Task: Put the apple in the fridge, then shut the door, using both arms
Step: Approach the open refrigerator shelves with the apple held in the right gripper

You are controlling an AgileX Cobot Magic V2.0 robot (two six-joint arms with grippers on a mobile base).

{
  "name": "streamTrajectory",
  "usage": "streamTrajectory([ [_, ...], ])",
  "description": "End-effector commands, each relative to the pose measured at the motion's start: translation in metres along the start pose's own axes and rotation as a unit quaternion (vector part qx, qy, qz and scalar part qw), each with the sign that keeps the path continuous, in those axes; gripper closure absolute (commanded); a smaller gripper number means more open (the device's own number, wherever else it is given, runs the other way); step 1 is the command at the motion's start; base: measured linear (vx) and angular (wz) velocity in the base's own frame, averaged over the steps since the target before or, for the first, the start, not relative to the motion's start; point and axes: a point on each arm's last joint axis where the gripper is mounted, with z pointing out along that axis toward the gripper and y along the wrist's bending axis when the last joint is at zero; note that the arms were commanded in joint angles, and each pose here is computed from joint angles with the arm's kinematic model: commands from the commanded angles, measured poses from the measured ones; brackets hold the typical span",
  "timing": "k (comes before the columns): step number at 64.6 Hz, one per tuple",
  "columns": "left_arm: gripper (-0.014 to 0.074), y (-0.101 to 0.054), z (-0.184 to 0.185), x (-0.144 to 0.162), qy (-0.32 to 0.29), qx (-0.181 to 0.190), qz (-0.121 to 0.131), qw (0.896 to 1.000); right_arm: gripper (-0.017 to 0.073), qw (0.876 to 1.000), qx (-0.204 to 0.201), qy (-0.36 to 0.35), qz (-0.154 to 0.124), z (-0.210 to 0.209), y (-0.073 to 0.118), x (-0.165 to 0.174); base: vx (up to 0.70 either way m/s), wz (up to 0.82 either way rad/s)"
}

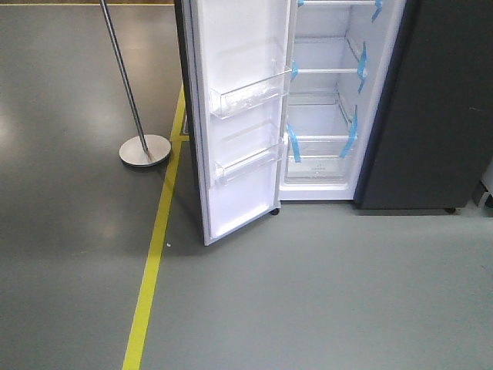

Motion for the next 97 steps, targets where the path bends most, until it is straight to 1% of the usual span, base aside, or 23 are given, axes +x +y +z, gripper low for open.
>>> streamTrajectory([
  [1, 0.0598, -0.0012, -0.0001, -0.001, -0.035, 0.011, -0.001, 0.999, 0.0543, 0.999, 0.003, -0.047, -0.001, -0.006, -0.0001, -0.0128, 0.08, 0.01],
  [97, 0.0598, -0.0012, -0.0001, -0.001, -0.035, 0.011, -0.001, 0.999, 0.0543, 0.999, 0.003, -0.047, -0.001, -0.006, 0.0, -0.0127, 0.09, 0.01],
])
